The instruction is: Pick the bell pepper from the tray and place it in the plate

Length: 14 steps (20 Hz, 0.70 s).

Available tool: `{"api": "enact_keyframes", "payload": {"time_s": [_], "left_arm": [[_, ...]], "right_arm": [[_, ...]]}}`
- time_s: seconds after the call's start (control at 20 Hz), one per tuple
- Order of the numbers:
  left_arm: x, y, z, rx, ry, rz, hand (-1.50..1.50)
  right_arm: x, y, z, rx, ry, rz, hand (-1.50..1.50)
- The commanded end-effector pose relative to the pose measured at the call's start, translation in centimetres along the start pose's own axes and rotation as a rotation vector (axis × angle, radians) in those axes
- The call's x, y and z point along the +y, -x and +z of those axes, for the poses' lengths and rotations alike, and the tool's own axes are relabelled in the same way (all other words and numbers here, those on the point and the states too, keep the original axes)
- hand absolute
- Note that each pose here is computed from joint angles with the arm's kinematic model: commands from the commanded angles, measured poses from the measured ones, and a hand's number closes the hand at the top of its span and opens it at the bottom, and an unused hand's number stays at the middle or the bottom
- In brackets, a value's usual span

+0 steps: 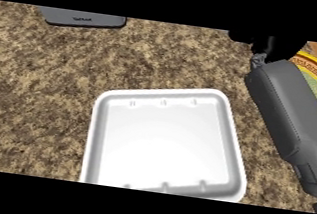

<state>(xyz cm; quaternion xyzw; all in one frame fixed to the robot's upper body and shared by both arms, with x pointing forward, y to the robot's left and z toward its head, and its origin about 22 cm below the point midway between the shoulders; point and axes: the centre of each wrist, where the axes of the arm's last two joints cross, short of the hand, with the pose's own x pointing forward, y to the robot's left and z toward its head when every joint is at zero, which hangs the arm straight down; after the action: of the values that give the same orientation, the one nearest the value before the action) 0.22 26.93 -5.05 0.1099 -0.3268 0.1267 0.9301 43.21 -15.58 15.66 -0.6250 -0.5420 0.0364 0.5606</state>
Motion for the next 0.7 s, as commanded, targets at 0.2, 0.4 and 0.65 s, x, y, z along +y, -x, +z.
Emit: {"api": "enact_keyframes", "payload": {"time_s": [0.2, 0.4, 0.65], "left_arm": [[-2.9, -8.4, -2.2, -0.422, 0.158, 0.026, 0.0], [-2.6, -8.4, -2.2, -0.418, 0.166, 0.003, 0.0], [-2.9, -8.3, -2.6, -0.424, 0.18, 0.01, 0.0]], "right_arm": [[0.4, 5.3, -3.3, 0.209, 0.215, -0.069, 1.5], [-0.3, 8.9, -5.8, 0.234, 0.322, -0.038, 1.5], [-0.2, 12.8, -6.7, 0.286, 0.382, -0.025, 1.5]]}}
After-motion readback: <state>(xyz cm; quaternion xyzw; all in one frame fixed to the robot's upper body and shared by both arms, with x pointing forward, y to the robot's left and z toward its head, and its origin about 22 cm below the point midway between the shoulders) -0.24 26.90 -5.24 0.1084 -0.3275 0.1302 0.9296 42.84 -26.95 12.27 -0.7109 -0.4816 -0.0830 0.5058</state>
